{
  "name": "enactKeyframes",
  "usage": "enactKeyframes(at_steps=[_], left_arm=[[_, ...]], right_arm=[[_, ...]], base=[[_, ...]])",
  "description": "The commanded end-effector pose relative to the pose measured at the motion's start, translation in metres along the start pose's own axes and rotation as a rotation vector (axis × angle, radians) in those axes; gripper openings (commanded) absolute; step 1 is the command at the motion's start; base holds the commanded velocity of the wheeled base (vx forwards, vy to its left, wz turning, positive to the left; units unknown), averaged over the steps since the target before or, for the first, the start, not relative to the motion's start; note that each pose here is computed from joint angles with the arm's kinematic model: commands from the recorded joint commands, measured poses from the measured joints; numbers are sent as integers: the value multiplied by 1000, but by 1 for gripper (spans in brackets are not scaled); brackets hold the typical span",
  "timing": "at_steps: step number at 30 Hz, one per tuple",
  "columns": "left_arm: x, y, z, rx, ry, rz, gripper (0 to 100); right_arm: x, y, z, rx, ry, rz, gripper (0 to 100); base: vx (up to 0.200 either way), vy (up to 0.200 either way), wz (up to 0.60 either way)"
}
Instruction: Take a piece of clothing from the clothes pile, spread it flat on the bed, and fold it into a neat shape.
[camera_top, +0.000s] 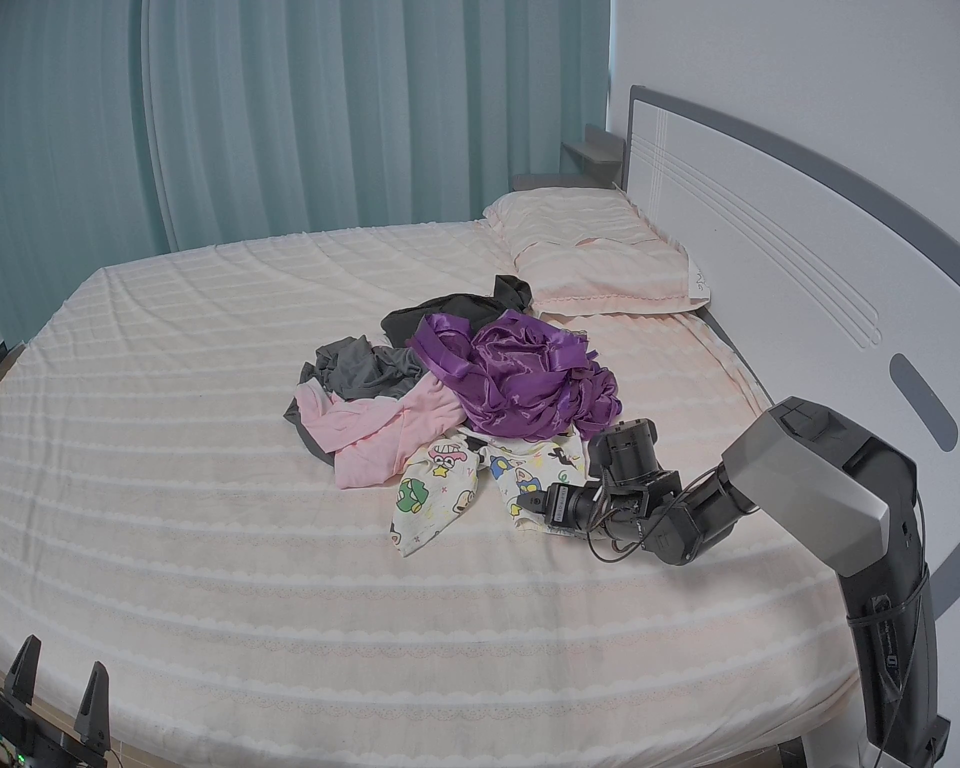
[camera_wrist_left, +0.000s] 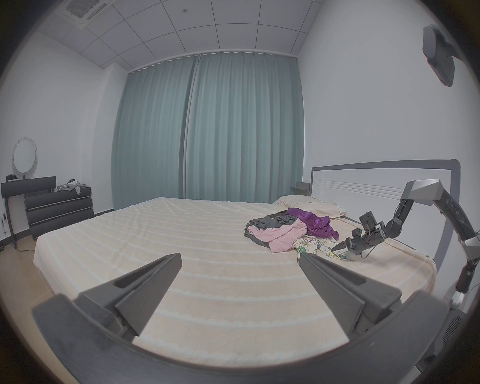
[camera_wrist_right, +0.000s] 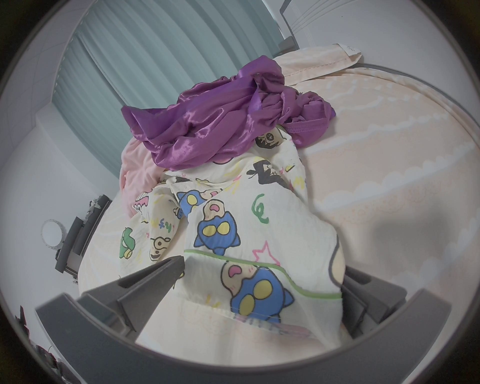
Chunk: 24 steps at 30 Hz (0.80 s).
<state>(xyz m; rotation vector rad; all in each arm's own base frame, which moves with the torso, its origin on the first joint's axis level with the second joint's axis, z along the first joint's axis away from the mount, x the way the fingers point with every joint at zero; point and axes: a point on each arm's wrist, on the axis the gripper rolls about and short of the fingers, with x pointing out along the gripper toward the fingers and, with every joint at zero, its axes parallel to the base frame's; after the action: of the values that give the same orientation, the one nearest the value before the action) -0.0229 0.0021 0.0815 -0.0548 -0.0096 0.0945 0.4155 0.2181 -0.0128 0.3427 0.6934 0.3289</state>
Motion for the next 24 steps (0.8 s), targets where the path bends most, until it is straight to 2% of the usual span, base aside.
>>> enactKeyframes(at_steps=[1,2,3,7,14,20,24], left_arm=[[0,0,-5,-1,1,0,100],[0,0,-5,-1,1,0,100],[0,0,-5,-1,1,0,100],[0,0,-5,-2,1,0,100],[0,0,-5,-1,1,0,100],[0,0,-5,2,1,0,100],[0,0,-5,5,1,0,100]], right_arm=[[6,19,4,-29,-26,19,100],[7,20,4,-36,-26,15,100],[9,18,3,-51,-17,-3,0],[15,15,-4,-86,12,-51,0],[11,20,-3,-93,5,-51,0],[-12,21,6,-92,4,-56,0],[-58,21,8,-88,28,-53,0]], base=[[0,0,0],[0,0,0],[0,0,0],[0,0,0],[0,0,0],[0,0,0],[0,0,0]])
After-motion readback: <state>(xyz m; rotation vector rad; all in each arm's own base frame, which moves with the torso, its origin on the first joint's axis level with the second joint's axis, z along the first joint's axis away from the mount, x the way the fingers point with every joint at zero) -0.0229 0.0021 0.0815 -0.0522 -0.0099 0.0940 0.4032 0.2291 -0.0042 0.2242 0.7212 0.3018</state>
